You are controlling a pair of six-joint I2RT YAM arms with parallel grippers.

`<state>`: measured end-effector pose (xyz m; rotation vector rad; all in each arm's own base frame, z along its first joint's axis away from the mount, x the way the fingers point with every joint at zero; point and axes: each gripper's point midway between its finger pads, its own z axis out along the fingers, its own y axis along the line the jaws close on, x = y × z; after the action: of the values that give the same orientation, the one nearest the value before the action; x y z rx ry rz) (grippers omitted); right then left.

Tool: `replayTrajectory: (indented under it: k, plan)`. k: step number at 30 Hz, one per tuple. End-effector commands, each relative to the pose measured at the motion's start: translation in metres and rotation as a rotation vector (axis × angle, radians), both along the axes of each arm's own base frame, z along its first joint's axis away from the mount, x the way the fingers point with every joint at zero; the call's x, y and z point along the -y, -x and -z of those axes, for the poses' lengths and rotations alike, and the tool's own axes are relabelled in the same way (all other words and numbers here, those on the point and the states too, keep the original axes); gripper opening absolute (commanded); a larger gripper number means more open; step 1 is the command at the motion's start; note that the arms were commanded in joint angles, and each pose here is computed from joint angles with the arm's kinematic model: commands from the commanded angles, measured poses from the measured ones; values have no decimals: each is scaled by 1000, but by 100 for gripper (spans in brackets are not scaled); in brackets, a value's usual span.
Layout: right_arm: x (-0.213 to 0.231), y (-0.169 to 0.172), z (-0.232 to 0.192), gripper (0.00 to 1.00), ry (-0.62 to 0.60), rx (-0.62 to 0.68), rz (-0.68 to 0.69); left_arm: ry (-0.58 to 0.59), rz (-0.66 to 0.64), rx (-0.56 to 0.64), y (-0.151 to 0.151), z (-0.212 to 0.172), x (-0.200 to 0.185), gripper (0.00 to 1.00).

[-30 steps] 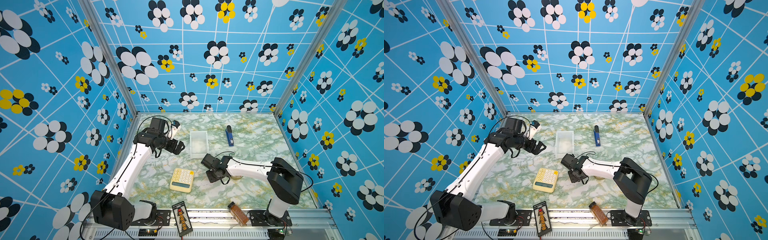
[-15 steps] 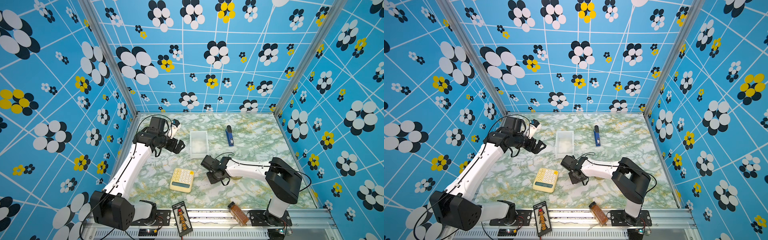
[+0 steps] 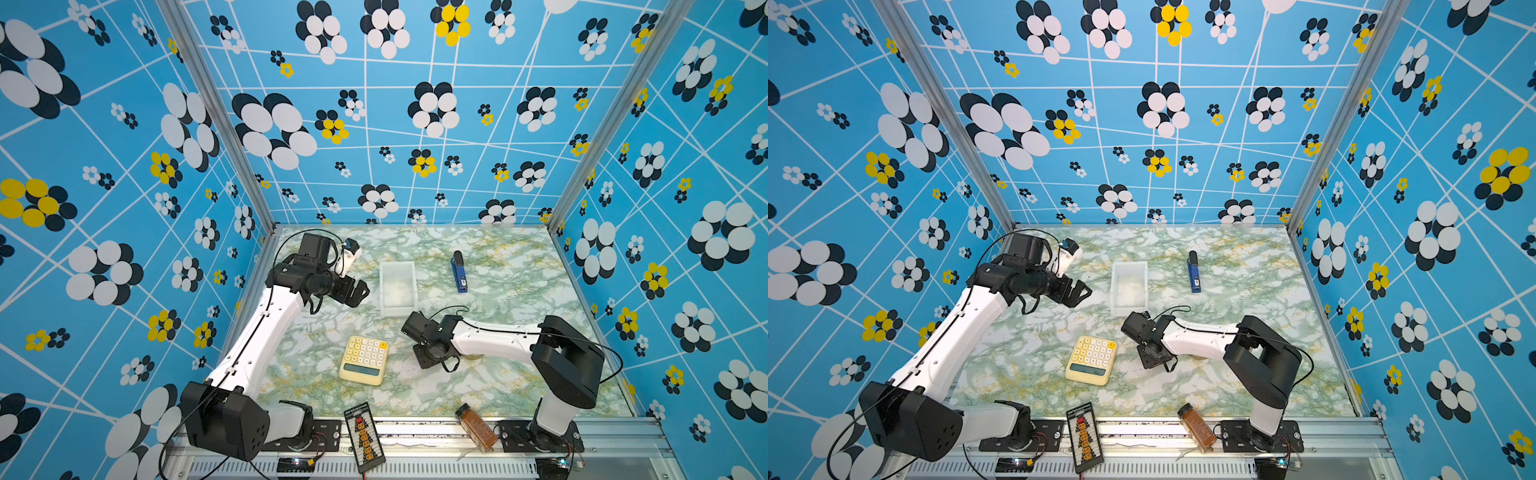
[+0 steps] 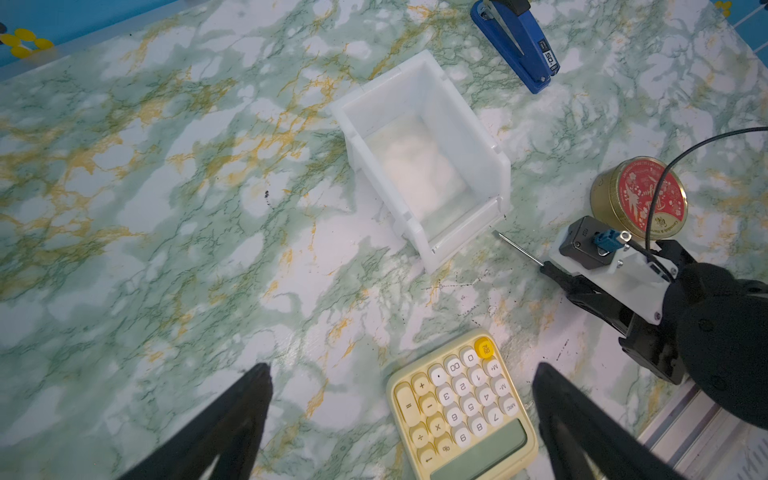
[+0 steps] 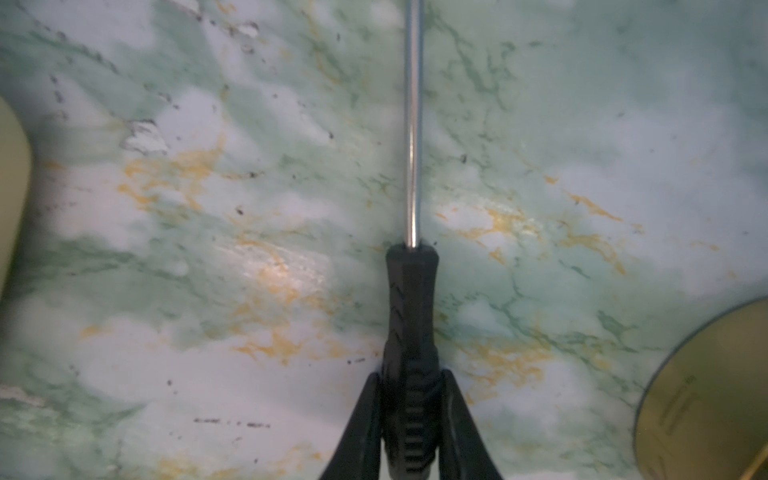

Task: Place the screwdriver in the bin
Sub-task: 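Lower the right gripper and close it on the screwdriver handle, then lift the screwdriver with the right gripper and carry it over the white bin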

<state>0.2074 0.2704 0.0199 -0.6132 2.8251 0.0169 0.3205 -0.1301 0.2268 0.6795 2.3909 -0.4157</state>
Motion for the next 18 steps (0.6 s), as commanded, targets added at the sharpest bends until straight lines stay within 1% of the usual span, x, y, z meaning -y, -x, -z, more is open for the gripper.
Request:
replayTrajectory:
  k: [1, 5, 10, 14, 18]
  plan:
    - [16, 7, -14, 11, 38, 10, -7, -16, 1, 24, 0, -13, -1, 99]
    - [22, 12, -39, 11, 20, 15, -30, -37, -1, 39, -1, -17, -4, 99]
    - [26, 13, -77, 11, 6, 43, -48, -112, -32, 81, -9, -29, -17, 99]
    - [17, 1, -106, 11, -41, 87, -59, -91, -23, 90, -2, -34, -14, 99]
    - [-2, -18, -118, 11, -80, 103, -72, -80, -17, 78, 8, -32, -14, 99]
